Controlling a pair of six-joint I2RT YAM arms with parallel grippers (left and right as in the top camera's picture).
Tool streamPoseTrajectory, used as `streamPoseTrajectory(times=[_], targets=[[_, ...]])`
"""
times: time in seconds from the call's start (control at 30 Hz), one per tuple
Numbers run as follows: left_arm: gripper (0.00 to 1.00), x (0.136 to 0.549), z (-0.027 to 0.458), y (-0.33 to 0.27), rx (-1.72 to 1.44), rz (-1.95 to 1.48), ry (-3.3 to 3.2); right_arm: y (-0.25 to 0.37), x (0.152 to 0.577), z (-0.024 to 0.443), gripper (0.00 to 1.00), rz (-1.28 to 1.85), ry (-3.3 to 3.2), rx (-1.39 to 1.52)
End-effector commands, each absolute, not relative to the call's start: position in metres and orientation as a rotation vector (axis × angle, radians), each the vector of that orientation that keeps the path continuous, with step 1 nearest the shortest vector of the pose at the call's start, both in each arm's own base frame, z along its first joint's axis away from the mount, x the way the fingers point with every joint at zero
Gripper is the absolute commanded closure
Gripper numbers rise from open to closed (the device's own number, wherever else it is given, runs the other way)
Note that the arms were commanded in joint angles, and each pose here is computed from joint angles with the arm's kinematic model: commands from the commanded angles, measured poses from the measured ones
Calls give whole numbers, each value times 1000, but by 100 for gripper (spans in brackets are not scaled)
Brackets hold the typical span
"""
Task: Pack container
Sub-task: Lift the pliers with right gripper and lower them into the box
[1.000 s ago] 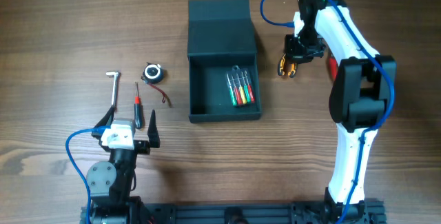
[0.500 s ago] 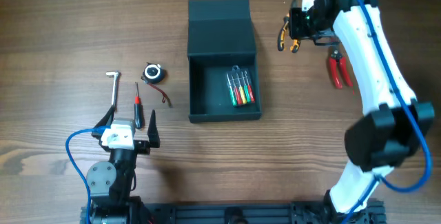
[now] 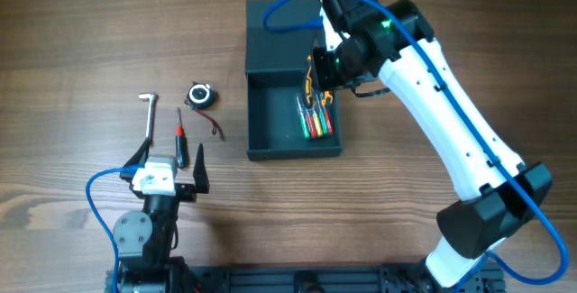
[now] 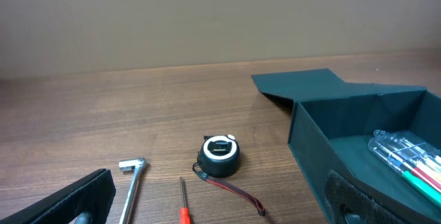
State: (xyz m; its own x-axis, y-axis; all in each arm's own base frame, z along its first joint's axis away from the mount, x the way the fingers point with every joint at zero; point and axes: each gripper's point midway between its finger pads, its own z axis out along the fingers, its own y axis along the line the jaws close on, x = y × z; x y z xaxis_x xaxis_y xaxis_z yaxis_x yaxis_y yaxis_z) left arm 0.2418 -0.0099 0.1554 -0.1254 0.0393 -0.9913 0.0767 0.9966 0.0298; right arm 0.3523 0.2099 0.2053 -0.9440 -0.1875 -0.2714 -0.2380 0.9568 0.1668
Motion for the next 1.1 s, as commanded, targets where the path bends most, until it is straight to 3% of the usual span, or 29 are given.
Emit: streamPoseTrajectory(times=[0.0,0.23,1.0,1.07], targets=[[0,241,155,-12,110,-33,1692,207,340,187,96,259,2906,-289],[0,241,155,-12,110,-33,1692,214,321,127,96,279,2995,-304],[0,241,155,-12,110,-33,1692,223,328,55,96,168,3067,-344],[0,241,155,-12,110,-33,1692,222,327,49,80,157,3082,-345]])
